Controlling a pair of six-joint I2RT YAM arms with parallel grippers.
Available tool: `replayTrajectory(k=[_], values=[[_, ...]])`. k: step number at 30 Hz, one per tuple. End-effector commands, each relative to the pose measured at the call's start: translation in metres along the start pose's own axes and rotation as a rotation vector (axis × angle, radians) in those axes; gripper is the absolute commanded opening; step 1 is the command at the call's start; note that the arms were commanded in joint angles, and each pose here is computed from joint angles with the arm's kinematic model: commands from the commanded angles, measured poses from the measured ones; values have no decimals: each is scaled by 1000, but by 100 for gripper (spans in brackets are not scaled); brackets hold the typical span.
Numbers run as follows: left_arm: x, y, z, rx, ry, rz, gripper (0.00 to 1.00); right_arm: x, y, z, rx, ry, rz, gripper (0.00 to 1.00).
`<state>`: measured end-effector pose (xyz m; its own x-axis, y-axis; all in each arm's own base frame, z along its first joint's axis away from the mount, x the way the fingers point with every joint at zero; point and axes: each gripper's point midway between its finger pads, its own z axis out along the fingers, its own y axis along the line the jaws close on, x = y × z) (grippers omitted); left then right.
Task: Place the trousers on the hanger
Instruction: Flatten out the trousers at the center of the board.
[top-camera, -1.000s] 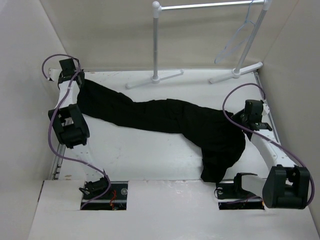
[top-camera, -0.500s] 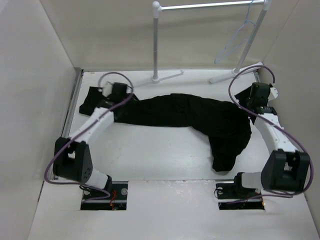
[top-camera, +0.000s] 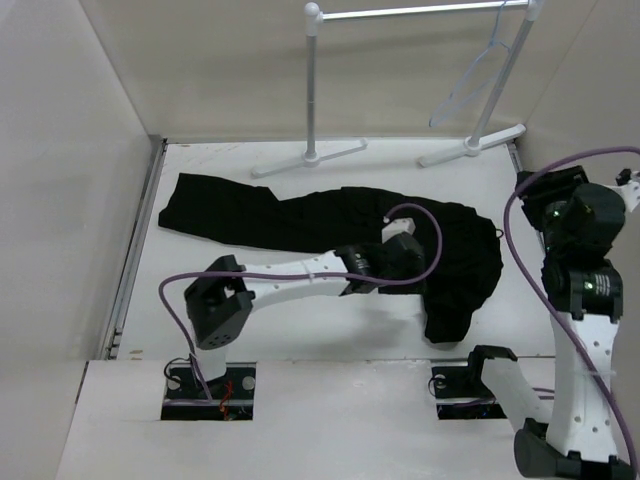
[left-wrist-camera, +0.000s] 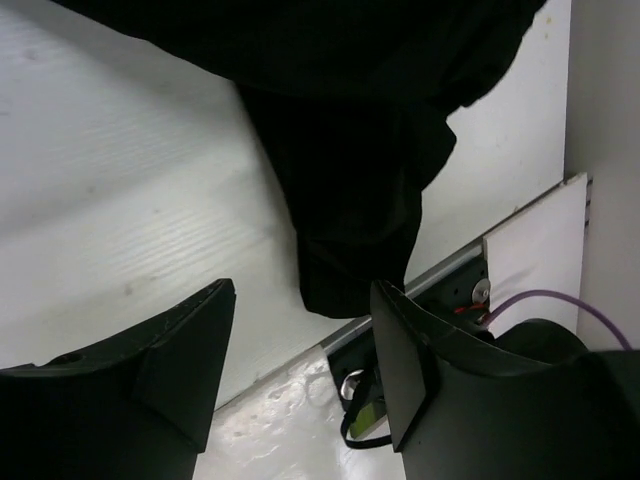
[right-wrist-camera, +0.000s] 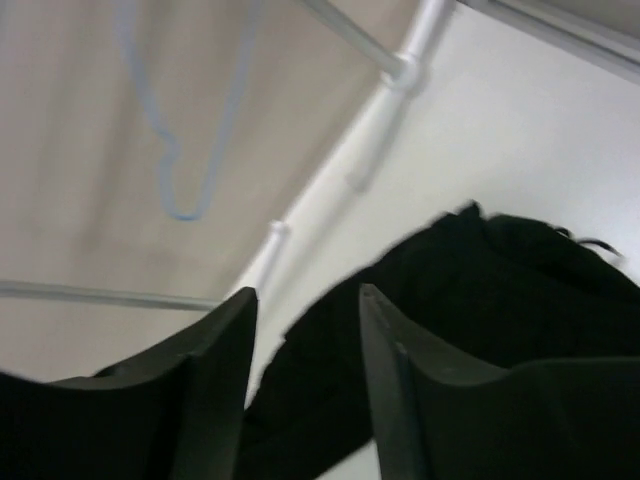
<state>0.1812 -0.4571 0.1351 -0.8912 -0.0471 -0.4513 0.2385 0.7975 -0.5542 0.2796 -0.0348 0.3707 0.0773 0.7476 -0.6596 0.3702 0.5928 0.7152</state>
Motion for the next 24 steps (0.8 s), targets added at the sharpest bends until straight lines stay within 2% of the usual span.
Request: replayTrajectory(k=[1,9,15,16,18,19,21,24], values=[[-1,-31,2,47,-7,40,55,-7,29,-28,-106,34,12,55],[22,-38,53,11,54,63,57,19,38,-46,-205,153,11,66],[41,-48,68,14,83,83,52,31,27,-41,-193,180,-11,68],[42,-47,70,11,83,83,44,33,25,-39,-188,181,-14,68],[39,-45,68,5,78,73,16,35,20,-32,-174,177,-21,69],[33,-43,62,4,61,64,9,40,14,-24,-153,179,-30,69],[13,-36,35,7,-2,45,3,56,-8,-5,-89,198,-50,69],[-16,-14,-25,13,-107,4,2,83,-51,28,25,235,-85,73]])
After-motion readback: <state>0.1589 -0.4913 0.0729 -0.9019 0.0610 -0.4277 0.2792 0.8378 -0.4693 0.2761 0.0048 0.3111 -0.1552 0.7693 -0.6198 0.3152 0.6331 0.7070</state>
